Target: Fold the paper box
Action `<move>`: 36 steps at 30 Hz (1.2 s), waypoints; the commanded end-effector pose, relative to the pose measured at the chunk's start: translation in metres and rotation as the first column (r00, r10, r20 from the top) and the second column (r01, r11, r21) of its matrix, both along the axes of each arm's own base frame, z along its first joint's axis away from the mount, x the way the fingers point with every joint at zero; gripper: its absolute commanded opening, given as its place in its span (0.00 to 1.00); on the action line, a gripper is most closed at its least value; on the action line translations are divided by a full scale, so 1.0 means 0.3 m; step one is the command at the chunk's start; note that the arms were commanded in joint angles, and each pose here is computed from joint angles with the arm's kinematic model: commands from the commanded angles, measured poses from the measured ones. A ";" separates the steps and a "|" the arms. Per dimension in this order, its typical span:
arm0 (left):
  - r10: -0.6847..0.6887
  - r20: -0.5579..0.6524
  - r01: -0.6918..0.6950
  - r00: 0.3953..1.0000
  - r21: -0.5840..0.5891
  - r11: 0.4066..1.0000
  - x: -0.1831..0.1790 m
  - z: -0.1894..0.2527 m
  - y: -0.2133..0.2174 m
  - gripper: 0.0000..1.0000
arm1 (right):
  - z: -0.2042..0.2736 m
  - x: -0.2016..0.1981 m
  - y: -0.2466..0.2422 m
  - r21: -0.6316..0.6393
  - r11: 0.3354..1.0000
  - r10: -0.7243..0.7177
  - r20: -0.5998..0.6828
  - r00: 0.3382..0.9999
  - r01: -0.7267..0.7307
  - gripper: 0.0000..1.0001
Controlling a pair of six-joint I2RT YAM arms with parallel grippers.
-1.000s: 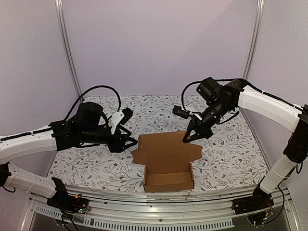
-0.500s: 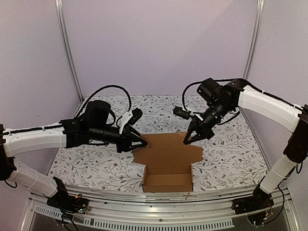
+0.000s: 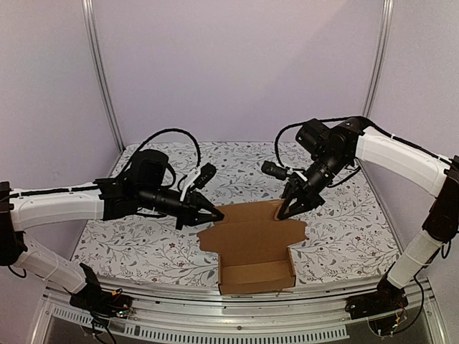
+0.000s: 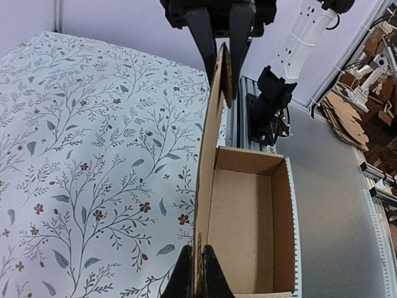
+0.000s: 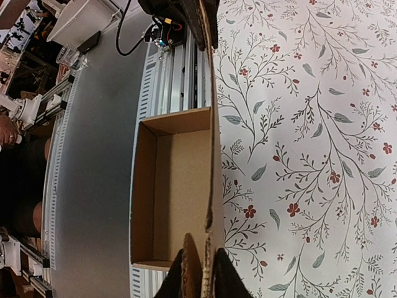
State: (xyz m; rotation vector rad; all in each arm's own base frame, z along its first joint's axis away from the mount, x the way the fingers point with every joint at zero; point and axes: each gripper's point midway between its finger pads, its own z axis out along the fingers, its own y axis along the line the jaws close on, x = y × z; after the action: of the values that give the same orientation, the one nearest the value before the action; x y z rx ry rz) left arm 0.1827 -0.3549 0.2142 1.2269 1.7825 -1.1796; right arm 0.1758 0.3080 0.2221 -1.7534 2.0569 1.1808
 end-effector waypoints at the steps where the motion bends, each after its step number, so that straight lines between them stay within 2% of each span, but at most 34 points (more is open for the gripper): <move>1: -0.017 0.014 0.018 1.000 -0.022 1.000 0.000 0.033 -0.013 0.00 | 0.057 0.011 0.004 0.025 1.000 -0.001 0.075 0.997 -0.001 0.22; 4: -0.016 0.031 0.015 0.999 0.031 0.999 -0.010 0.011 -0.003 0.00 | 0.079 0.040 -0.006 -0.046 0.999 -0.002 0.178 0.984 0.010 0.33; 6: -0.020 0.039 0.018 0.999 0.056 0.998 -0.018 0.004 -0.005 0.00 | 0.082 0.059 -0.004 -0.093 0.996 0.011 0.230 0.973 0.011 0.37; 13: -0.068 0.080 0.062 0.994 0.078 0.995 -0.051 0.013 -0.026 0.00 | 0.057 0.099 0.031 -0.192 0.981 0.025 0.286 0.958 0.032 0.39; 18: -0.070 0.093 0.061 0.993 0.088 0.994 -0.053 0.020 -0.027 0.00 | 0.013 0.094 0.054 -0.252 0.968 0.066 0.270 0.961 0.005 0.39; 23: -0.060 0.100 0.051 0.993 0.094 0.994 -0.046 0.018 -0.025 0.00 | -0.003 0.064 0.063 -0.270 0.962 0.099 0.237 0.967 -0.032 0.34; 27: -0.050 0.109 0.039 0.993 0.095 0.995 -0.039 0.017 -0.026 0.00 | -0.015 0.049 0.067 -0.272 0.961 0.107 0.204 0.973 -0.049 0.15; 28: -0.040 0.114 0.029 0.993 0.096 0.995 -0.032 0.017 -0.027 0.04 | -0.017 0.047 0.071 -0.269 0.962 0.108 0.198 0.974 -0.052 0.10; 30: 0.005 0.130 -0.018 0.991 0.100 0.995 -0.007 0.019 -0.022 0.19 | -0.016 0.050 0.079 -0.260 0.964 0.103 0.197 0.975 -0.049 0.01; 33: 0.153 0.180 -0.172 0.972 0.095 0.981 0.060 0.038 0.017 0.41 | -0.037 0.068 0.068 -0.285 0.958 0.093 0.210 0.973 -0.030 0.00; 36: 0.327 0.197 -0.342 0.924 0.047 0.939 0.104 0.058 0.102 0.57 | -0.057 0.095 0.041 -0.300 0.954 0.069 0.207 0.976 -0.004 0.00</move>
State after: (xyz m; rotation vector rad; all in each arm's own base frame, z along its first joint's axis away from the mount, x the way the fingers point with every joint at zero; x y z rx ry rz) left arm 0.1943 -0.3502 0.2148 1.2209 1.8205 -0.9140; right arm 0.2015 0.3328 0.2155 -1.9659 2.0760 0.6911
